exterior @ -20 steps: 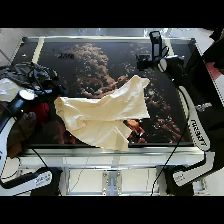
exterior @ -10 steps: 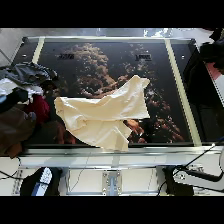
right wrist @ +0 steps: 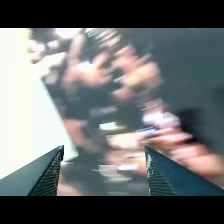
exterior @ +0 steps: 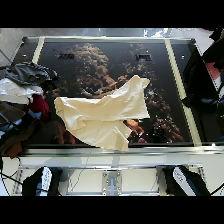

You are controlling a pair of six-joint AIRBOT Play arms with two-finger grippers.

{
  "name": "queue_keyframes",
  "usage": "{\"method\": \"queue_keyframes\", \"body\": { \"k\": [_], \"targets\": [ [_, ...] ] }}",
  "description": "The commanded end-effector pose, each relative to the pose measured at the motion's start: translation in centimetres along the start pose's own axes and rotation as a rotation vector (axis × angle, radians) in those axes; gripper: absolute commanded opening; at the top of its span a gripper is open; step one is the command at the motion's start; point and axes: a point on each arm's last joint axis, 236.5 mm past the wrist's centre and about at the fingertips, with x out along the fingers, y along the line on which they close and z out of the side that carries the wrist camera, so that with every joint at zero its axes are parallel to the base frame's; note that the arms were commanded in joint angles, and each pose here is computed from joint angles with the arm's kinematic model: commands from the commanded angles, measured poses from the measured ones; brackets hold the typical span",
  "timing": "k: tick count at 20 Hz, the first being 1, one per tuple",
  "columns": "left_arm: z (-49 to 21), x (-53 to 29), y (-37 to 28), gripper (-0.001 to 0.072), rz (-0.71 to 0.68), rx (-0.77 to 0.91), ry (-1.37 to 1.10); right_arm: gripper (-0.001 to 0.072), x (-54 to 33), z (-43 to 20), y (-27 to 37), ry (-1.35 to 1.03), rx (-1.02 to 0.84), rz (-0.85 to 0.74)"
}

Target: Fold the shirts.

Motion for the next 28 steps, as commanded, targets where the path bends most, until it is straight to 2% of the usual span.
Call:
{"method": "queue_keyframes", "body": {
  "k": [1,6,14,19,20,22,23,24,26,28],
  "targets": [
    [-0.8,1.6,-1.4,0.0701,-0.098,-0.095,0.044,0.0553,6.0,-5.2,0.4,-0.011,0.458,0.203],
    [-0.3,1.9,-2.2,0.07,-0.138,-0.095,0.027,0.0552,9.9,-10.9,2.1,0.253,0.482,0.29],
    [-0.1,1.9,-2.1,0.07,-0.136,-0.096,0.02,0.0552,15.3,-12.7,7.6,0.327,0.437,0.319],
    [-0.1,1.9,-2.1,0.07,-0.137,-0.096,0.021,0.0551,16.0,-13.5,8.0,0.35,0.439,0.307],
    [-0.1,1.9,-2.1,0.07,-0.137,-0.096,0.021,0.0515,16.1,-13.2,7.8,0.338,0.442,0.301],
    [-0.1,1.9,-2.1,0.07,-0.136,-0.096,0.02,0.0245,16.4,-12.8,7.5,0.314,0.448,0.287],
    [-0.1,1.9,-2.1,0.07,-0.136,-0.096,0.02,0.0188,16.5,-12.5,7.4,0.301,0.462,0.286],
    [-0.1,1.9,-2.1,0.07,-0.136,-0.096,0.02,0.0186,16.5,-12.1,7.5,0.292,0.477,0.289],
    [0.3,2.1,-1.7,0.0699,-0.124,-0.101,0.003,0.0016,16.5,-11.4,7.9,0.279,0.473,0.303],
    [0.2,2.9,-1.0,0.0699,-0.109,-0.123,0.016,0.0012,16.3,-10.4,8.6,0.266,0.459,0.323]
  ]
}}
